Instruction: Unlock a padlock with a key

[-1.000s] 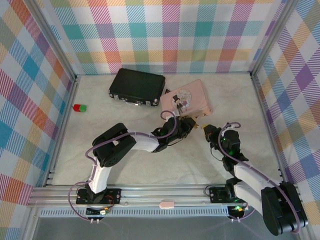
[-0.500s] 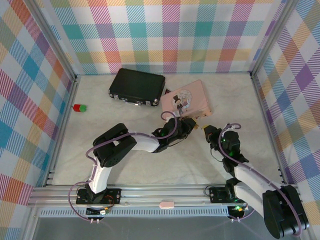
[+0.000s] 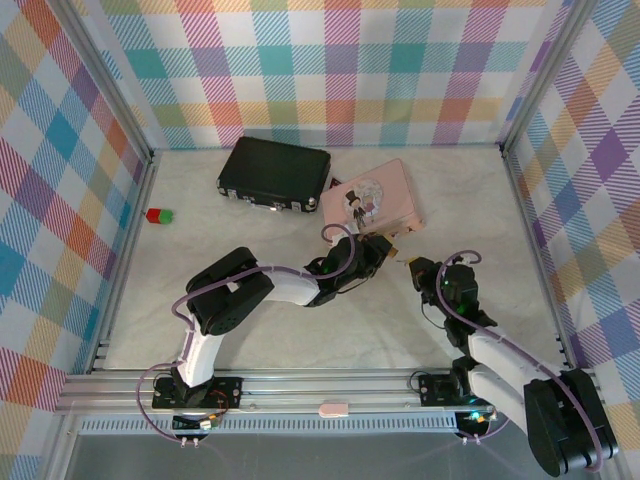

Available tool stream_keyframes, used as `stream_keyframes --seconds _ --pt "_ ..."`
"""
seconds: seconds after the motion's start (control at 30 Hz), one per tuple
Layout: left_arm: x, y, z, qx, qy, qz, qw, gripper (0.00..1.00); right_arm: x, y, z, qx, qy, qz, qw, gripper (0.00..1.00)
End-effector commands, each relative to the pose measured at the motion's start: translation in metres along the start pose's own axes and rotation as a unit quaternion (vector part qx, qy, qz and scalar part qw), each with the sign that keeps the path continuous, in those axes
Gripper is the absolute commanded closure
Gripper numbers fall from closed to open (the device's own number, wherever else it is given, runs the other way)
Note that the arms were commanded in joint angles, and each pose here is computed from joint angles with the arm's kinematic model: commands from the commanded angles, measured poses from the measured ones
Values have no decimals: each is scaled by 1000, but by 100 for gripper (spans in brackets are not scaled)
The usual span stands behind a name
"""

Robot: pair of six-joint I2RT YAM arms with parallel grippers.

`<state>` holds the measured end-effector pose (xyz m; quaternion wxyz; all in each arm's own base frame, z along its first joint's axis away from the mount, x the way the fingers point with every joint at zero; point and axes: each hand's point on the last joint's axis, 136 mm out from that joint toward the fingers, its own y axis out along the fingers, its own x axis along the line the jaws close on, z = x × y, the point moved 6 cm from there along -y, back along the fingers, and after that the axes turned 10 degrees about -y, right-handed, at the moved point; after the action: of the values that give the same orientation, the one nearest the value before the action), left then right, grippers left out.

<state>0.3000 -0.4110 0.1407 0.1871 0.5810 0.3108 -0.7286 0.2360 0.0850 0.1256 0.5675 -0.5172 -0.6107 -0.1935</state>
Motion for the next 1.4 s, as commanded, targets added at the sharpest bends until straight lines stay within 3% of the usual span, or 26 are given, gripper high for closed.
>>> stream_keyframes --seconds 0.0,1.37 --pt "-30 -4 9 4 -25 54 998 100 17 0 -5 -10 -4 -35 999 100" --pt "-30 -1 11 7 -25 52 998 100 36 3 -11 -21 -12 -75 997 100"
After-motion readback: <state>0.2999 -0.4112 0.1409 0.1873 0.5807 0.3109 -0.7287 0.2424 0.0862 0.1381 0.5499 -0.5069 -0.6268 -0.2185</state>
